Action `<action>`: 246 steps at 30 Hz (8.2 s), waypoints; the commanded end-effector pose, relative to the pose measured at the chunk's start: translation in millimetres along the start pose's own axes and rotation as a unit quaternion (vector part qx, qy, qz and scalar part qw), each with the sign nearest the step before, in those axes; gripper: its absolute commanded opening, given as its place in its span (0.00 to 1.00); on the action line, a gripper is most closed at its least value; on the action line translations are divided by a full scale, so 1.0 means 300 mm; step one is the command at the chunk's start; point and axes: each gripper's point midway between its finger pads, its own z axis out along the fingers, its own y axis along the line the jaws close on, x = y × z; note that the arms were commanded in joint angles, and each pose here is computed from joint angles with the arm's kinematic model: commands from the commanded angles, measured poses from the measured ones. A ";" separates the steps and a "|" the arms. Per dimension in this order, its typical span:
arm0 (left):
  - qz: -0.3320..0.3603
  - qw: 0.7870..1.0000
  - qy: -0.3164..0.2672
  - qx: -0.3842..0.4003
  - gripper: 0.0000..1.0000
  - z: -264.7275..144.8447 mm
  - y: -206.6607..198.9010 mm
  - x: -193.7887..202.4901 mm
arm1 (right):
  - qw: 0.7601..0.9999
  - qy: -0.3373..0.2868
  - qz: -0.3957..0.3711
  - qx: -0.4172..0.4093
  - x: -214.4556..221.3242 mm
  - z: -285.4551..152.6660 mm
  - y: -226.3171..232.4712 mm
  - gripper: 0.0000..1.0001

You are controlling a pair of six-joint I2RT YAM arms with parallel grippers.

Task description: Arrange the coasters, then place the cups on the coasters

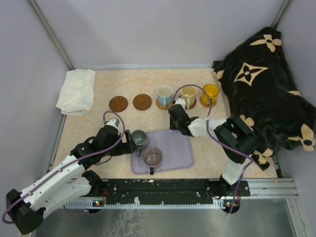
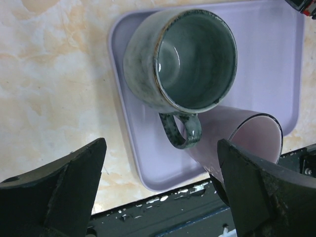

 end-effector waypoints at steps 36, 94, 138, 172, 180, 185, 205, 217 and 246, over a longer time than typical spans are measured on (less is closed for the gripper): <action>0.039 0.997 0.005 -0.063 0.83 0.102 -0.052 0.041 | 0.997 0.074 0.005 0.025 0.199 -0.087 0.023 0.12; 0.065 0.995 0.064 -0.034 0.60 0.130 -0.091 0.111 | 0.999 0.016 -0.011 0.045 0.067 -0.084 0.029 0.14; 0.080 0.992 -0.089 -0.048 0.00 0.112 -0.236 -0.214 | 0.998 0.008 -0.018 0.057 0.070 -0.059 0.014 0.14; 0.126 0.954 -0.248 -0.114 0.00 0.431 -0.188 -0.763 | 0.990 -0.129 -0.013 0.055 -0.164 -0.319 -0.049 0.14; 0.131 0.955 -0.238 -0.115 0.00 0.499 -0.197 -0.793 | 0.983 -0.165 -0.002 0.083 -0.218 -0.443 -0.123 0.17; 0.135 0.955 -0.232 -0.127 0.00 0.527 -0.189 -0.794 | 0.981 -0.170 0.014 0.092 -0.205 -0.471 -0.155 0.18; 0.115 0.950 -0.244 -0.157 0.00 0.535 -0.134 -0.779 | 0.983 -0.154 0.025 0.101 -0.166 -0.470 -0.176 0.18; 0.104 0.952 -0.240 -0.160 0.00 0.562 -0.119 -0.759 | 0.983 -0.148 0.025 0.101 -0.156 -0.465 -0.176 0.18; 0.080 0.957 -0.224 -0.165 0.00 0.612 -0.079 -0.694 | 0.986 -0.136 0.022 0.092 -0.135 -0.441 -0.160 0.19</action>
